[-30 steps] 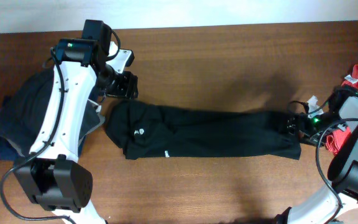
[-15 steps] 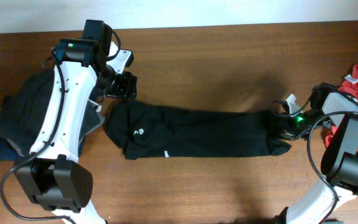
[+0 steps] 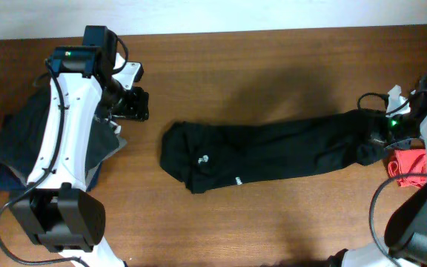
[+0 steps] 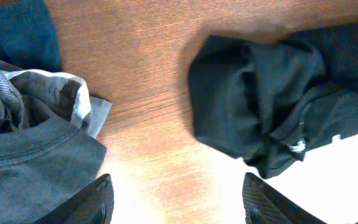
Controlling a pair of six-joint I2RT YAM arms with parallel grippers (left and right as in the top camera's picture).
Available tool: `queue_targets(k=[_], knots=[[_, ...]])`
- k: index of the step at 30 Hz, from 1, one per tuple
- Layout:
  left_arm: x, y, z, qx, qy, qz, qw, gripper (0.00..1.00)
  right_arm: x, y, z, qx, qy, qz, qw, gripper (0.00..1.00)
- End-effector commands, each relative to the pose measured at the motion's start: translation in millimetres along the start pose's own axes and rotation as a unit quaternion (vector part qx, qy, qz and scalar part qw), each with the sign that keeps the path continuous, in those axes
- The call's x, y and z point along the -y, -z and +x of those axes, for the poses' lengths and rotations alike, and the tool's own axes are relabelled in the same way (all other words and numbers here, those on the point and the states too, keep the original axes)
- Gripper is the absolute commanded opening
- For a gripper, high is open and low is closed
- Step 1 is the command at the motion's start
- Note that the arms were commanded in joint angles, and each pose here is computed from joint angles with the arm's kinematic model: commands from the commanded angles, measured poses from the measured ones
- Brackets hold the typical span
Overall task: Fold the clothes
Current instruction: 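Fold the shirt's right half over toward the left with the right gripper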
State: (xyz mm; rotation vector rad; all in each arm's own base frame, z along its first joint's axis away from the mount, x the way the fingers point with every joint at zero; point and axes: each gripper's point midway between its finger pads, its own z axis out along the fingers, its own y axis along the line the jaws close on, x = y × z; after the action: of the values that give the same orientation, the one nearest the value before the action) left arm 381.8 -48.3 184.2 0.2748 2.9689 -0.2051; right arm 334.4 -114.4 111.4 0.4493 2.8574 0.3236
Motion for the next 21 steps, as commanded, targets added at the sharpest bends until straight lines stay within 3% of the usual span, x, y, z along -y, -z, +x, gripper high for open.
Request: queue_targets(k=[1,13,21], knots=[[-0.4,10.2,0.0,0.012,0.002,-0.005,1.000,0.66,-21.6,3.6,4.7,-0.009,0.023,0.005,1.000,0.04],[-0.1,10.2,2.9,0.007,0.002,-0.004,1.000,0.66,-145.0,-23.7,39.9,-0.063,0.131,-0.024,0.989,0.04],[0.7,11.1,7.2,-0.001,0.004,-0.003,1.000,0.66,-195.0,-54.8,57.9,-0.077,0.162,-0.014,0.984,0.05]])
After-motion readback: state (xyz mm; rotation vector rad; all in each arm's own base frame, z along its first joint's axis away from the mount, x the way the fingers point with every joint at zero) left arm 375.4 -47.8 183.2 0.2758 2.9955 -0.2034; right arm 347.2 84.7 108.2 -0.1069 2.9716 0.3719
